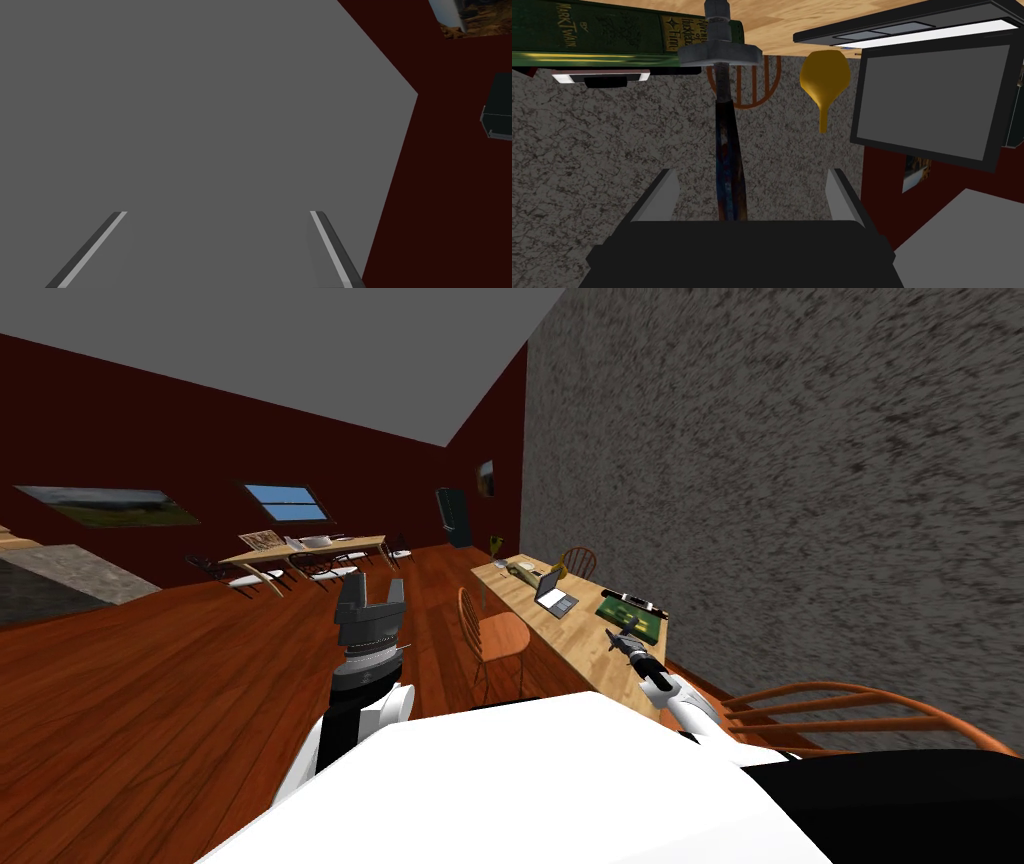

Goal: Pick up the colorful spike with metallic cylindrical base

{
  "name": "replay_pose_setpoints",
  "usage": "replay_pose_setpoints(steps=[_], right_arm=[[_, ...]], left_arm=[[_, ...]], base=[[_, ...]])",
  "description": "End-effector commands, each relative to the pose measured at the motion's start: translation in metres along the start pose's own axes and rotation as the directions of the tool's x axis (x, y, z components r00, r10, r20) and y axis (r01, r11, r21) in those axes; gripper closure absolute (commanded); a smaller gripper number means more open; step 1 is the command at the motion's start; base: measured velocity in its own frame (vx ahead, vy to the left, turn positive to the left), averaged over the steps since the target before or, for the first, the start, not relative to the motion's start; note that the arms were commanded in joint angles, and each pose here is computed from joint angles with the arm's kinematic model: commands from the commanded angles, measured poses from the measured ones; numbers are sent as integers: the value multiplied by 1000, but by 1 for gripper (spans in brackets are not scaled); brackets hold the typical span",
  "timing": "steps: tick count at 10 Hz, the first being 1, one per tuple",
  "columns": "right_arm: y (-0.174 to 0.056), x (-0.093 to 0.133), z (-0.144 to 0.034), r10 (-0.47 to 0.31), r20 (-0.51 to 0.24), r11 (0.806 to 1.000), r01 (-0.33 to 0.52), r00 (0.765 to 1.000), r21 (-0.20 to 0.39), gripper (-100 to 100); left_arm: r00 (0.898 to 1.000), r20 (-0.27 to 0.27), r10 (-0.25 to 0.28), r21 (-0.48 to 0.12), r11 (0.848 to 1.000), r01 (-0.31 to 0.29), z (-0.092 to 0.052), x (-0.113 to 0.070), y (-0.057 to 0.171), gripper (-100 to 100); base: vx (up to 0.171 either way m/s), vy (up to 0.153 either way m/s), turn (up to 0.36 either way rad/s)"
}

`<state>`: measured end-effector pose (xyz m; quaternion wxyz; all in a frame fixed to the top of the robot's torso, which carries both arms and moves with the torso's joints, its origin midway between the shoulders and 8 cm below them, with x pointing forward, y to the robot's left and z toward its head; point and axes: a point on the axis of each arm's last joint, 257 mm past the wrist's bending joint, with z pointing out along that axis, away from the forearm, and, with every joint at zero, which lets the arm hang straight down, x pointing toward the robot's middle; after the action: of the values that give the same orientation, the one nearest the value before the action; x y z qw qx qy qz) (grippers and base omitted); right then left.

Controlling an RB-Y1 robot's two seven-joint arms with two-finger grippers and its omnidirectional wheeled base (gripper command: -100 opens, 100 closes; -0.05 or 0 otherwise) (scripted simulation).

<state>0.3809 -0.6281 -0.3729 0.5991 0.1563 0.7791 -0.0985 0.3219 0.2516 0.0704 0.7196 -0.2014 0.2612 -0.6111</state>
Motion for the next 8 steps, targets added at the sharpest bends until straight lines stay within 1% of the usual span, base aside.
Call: replay_pose_setpoints(steps=[1, 2, 6, 7, 8], right_arm=[[0, 0, 0, 0, 0, 1000, 0, 1000, 0, -100], [0, 0, 0, 0, 0, 1000, 0, 1000, 0, 100], [0, 0, 0, -2, 0, 1000, 2, 1000, -1, 100], [0, 0, 0, -2, 0, 1000, 2, 1000, -1, 0], [8, 8, -1, 10, -11, 1000, -9, 1000, 6, 100]], left_arm=[[1000, 0, 0, 0, 1000, 0, 0, 0, 0, 0], [1000, 0, 0, 0, 1000, 0, 0, 0, 0, 0], [1000, 0, 0, 0, 1000, 0, 0, 0, 0, 0], [1000, 0, 0, 0, 1000, 0, 0, 0, 0, 0], [1000, 0, 0, 0, 1000, 0, 0, 0, 0, 0]], base=[[16, 24, -11], [0, 0, 0], [0, 0, 0], [0, 0, 0], [-55, -60, 120]])
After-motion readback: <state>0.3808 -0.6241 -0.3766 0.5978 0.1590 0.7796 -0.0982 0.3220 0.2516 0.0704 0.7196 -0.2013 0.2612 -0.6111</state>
